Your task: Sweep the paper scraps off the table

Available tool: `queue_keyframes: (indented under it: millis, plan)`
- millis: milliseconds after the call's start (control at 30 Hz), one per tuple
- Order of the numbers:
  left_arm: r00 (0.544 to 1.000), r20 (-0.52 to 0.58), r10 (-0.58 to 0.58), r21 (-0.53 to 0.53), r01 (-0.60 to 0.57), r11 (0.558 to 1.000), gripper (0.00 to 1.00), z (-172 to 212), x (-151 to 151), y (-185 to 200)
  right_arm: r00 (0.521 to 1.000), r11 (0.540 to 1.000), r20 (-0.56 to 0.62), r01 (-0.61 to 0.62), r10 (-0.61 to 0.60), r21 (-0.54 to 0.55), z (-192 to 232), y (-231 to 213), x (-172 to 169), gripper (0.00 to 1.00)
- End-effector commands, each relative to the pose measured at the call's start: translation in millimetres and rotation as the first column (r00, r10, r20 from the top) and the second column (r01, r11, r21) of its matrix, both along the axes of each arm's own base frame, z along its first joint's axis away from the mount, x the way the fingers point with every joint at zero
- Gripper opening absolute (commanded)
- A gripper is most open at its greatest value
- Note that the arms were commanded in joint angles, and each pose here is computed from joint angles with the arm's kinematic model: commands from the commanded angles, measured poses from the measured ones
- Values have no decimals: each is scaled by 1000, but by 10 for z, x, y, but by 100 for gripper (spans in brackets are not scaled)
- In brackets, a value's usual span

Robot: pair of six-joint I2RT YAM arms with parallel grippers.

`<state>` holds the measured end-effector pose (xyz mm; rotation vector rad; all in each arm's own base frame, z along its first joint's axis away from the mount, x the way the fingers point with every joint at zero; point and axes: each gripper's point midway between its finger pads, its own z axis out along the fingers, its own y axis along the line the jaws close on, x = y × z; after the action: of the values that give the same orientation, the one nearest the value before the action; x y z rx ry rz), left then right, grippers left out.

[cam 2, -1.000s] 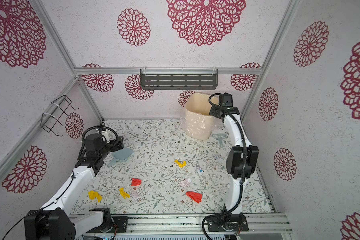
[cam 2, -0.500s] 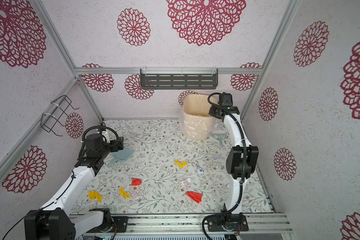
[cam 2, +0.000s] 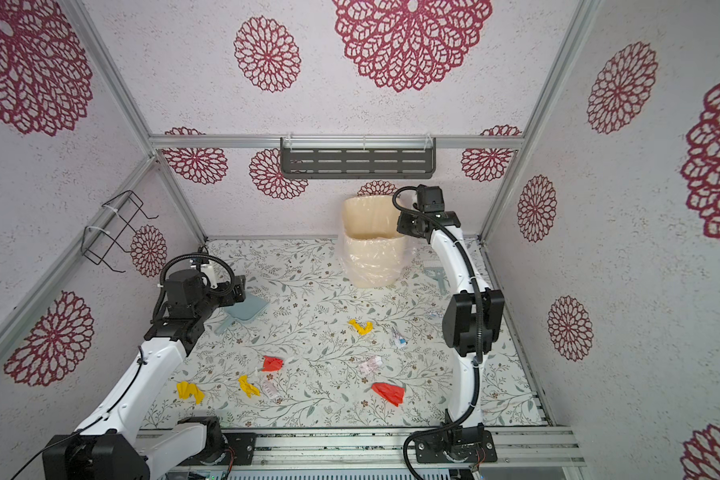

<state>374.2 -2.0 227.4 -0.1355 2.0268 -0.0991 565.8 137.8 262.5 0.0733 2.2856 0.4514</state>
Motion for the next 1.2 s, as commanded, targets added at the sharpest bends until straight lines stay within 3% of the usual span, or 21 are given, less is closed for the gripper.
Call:
queue_keyframes:
  millis: [0, 667, 1000, 1100, 1167]
  plan:
    - [1000, 8, 4, 10, -4, 1000, 97, 64, -76, 14, 992, 992, -24, -126, 126, 2, 20, 396, -163, 22]
    - [999, -16, 36, 10, -36, 999, 97, 43, -385, 64, 909, 916, -120, -401, 400, 20, -242, 1761, -862, 22]
    - [999, -14, 40, 10, -39, 999, 97, 39, -424, 69, 900, 911, -149, -412, 409, 14, -300, 1916, -1004, 23]
    - [999, -16, 38, 7, -38, 999, 97, 35, -426, 65, 906, 915, -137, -404, 401, 3, -238, 1886, -994, 31]
    - [999, -16, 37, 5, -37, 999, 97, 32, -429, 62, 909, 916, -125, -400, 397, -2, -168, 1873, -992, 42]
